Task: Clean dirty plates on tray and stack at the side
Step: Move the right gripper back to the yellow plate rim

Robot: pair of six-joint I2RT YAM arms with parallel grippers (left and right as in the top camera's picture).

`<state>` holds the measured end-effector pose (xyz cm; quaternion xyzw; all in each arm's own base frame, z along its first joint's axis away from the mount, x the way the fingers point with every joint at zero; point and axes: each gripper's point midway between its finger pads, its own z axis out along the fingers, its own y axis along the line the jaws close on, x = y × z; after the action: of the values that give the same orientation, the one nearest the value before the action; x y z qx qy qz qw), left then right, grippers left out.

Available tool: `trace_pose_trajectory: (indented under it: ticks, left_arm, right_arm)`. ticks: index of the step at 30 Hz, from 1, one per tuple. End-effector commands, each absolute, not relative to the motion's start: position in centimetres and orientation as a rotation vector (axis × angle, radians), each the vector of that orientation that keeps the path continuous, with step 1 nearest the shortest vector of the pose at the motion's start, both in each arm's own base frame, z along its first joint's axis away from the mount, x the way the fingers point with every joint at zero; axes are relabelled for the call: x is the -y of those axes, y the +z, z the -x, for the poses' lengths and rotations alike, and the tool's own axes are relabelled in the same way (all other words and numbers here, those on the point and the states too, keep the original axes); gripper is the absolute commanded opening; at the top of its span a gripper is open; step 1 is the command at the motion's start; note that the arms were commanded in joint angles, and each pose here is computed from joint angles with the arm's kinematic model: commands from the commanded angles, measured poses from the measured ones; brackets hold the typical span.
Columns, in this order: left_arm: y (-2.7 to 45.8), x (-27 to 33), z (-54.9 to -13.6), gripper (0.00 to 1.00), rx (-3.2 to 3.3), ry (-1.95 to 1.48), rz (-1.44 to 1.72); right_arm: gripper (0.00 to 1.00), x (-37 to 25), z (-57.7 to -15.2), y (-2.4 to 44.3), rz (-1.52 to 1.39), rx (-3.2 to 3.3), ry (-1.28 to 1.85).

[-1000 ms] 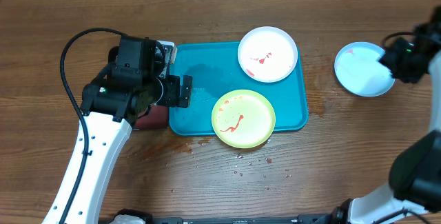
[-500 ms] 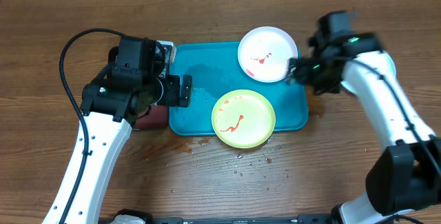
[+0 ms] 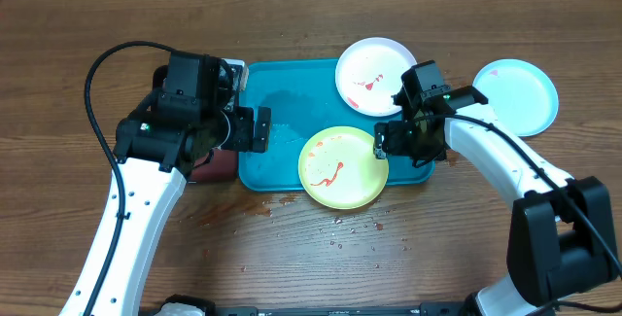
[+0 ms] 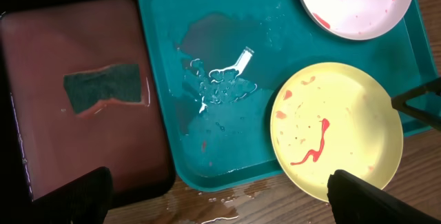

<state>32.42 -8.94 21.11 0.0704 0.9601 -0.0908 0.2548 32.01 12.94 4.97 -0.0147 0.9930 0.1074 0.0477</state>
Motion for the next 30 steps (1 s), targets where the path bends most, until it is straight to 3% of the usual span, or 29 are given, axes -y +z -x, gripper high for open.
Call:
trace_pose_trajectory:
  ticks: [1, 6, 15, 23, 30]
  left_arm:
    - [20.8, 9.2, -32.2, 1.0, -2.617, -0.254, -0.189]
    - [20.8, 9.2, -32.2, 1.0, -2.617, -0.254, -0.188]
    - [20.8, 9.2, -32.2, 1.0, -2.618, -0.254, -0.186]
    - [20.7, 9.1, -32.1, 1.0, -2.622, -0.253, -0.183]
    - [20.9, 8.9, -32.3, 1.0, -2.618, -0.249, -0.142]
  right_arm:
    - [0.86, -12.9, -31.7, 3.4, 0.039, -3.059, 0.317]
    - [0.68, -13.6, -31.8, 2.7, 0.065, -3.062, 0.318]
    - [0.48, -15.4, -31.2, 1.4, 0.148, -3.082, 0.312]
    - [0.04, -15.5, -31.5, 1.1, 0.149, -3.077, 0.316]
    - [0.04, -16.8, -32.0, 1.5, 0.028, -3.058, 0.42]
